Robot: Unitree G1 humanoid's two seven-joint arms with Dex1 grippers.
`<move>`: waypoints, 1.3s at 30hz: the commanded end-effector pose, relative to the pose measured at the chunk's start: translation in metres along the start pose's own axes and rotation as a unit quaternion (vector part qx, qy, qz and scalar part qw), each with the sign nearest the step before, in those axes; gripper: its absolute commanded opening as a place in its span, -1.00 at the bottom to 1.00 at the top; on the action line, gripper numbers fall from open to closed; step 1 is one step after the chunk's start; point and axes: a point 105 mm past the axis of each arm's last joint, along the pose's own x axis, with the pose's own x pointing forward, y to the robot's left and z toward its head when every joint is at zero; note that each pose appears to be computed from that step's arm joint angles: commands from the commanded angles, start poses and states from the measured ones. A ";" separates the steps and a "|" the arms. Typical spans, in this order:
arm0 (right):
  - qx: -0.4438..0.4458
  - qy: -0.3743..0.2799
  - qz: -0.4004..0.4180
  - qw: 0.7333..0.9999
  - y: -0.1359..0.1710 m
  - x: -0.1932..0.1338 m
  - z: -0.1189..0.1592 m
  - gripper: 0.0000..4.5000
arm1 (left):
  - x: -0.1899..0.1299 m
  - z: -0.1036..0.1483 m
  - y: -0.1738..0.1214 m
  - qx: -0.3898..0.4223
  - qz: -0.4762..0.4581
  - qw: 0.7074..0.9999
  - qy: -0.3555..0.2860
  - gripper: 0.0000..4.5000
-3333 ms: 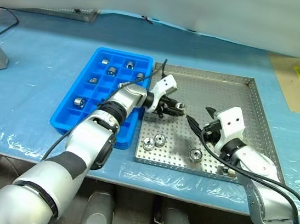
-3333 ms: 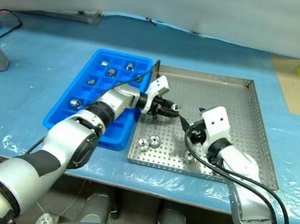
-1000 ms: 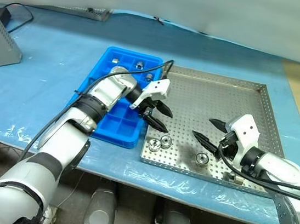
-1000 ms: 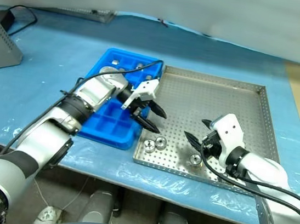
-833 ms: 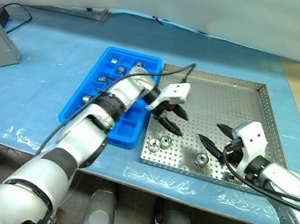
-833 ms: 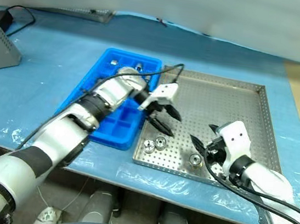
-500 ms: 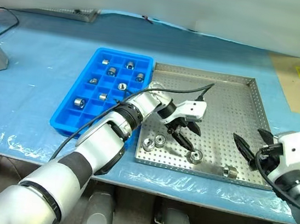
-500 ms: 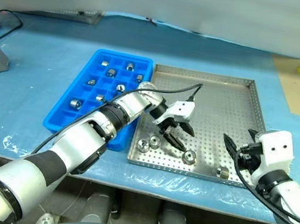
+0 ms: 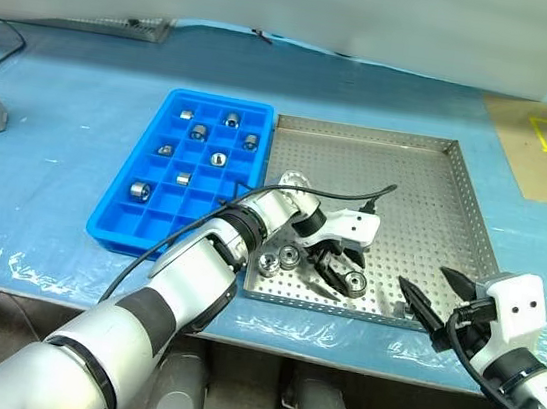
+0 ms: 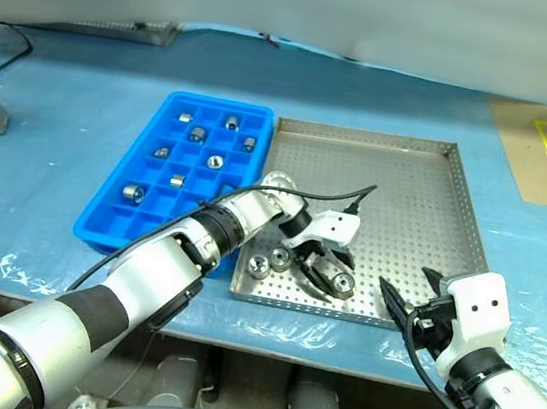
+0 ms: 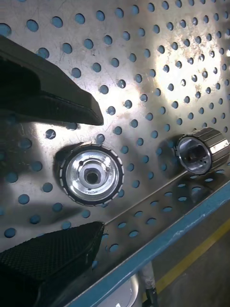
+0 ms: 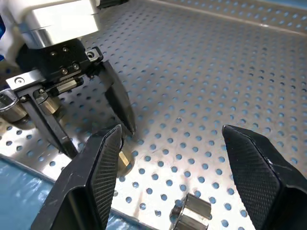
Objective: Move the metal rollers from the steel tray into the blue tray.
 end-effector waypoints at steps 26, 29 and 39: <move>-0.024 0.013 0.007 1.000 0.012 -0.005 0.001 0.56 | 0.036 0.015 0.000 0.000 0.021 1.000 -0.018 0.09; -0.023 0.017 0.005 1.000 0.011 -0.005 -0.003 0.56 | 0.036 0.015 0.000 -0.001 0.024 0.999 -0.022 0.09; -0.029 0.025 0.002 0.999 0.009 -0.004 -0.012 0.56 | 0.025 0.018 0.002 -0.006 0.019 0.999 -0.041 0.17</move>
